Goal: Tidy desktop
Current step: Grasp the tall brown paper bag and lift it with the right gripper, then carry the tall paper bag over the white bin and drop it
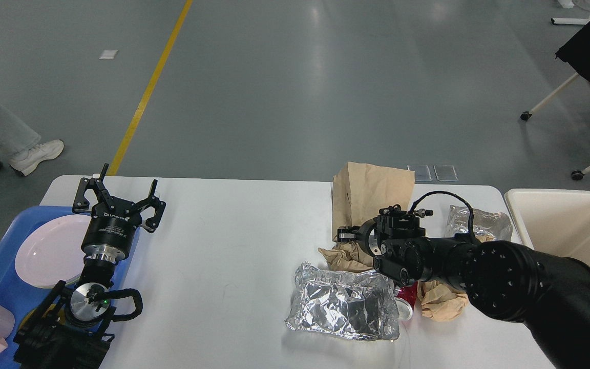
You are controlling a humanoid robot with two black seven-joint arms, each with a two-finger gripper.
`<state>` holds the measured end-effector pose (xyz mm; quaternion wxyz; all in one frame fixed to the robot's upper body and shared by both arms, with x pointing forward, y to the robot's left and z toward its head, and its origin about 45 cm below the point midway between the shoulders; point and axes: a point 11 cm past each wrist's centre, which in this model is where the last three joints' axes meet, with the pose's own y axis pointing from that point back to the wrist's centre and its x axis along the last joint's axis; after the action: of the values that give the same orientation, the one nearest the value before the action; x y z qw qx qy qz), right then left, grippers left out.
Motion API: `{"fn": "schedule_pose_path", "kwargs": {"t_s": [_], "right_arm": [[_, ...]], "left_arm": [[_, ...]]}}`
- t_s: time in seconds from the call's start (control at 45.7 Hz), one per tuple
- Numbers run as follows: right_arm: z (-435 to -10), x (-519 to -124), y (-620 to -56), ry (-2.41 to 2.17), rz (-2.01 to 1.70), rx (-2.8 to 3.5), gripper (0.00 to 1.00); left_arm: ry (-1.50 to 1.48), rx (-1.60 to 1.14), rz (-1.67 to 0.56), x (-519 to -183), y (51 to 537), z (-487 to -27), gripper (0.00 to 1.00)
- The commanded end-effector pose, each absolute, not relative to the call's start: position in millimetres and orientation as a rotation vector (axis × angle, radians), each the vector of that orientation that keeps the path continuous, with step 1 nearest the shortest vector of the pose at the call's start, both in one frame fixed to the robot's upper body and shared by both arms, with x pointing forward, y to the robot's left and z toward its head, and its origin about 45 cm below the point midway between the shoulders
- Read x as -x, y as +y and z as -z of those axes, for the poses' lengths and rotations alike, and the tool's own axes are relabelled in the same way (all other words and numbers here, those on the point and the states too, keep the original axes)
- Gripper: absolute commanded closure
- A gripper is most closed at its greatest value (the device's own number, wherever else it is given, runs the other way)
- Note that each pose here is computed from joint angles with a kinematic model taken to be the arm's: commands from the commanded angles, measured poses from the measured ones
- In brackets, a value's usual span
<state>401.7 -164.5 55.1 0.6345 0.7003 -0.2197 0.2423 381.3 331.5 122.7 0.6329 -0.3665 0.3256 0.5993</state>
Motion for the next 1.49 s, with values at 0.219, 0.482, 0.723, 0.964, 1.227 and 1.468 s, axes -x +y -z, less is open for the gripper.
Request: {"fn": "schedule_pose_path", "kwargs": {"t_s": [0.219,0.482,0.723,0.964,1.227,1.468], "right_arm": [[-60.8,-405.6,-162.3,-0.508,-0.554,-1.600,1.00],[-62.9,-411.2,-169.6,-0.543,-0.547,-1.591,1.00],[-106.1,-437.4,-152.5,-0.557,-0.593,-1.618,1.00],[-187.6,-454.2,-159.2,-0.384,-0.552,-1.607,1.00],[-304.5,-444.1,-178.4,-0.205,-0.523,-1.514,1.00],[-406.9,-388.3,-203.0,-0.031,-0.405,-1.397,1.00]], "left_arm": [[0.745,0.838,-1.371,-381.3,331.5,-122.7,0.04],[0.746,0.837,-1.370,-381.3,331.3,-122.6,0.04],[0.746,0.837,-1.370,-381.3,331.3,-122.6,0.04],[0.747,0.838,-1.369,-381.3,330.6,-122.4,0.04],[0.747,0.838,-1.369,-381.3,330.6,-122.4,0.04],[0.746,0.837,-1.370,-381.3,331.3,-122.6,0.04]]}}
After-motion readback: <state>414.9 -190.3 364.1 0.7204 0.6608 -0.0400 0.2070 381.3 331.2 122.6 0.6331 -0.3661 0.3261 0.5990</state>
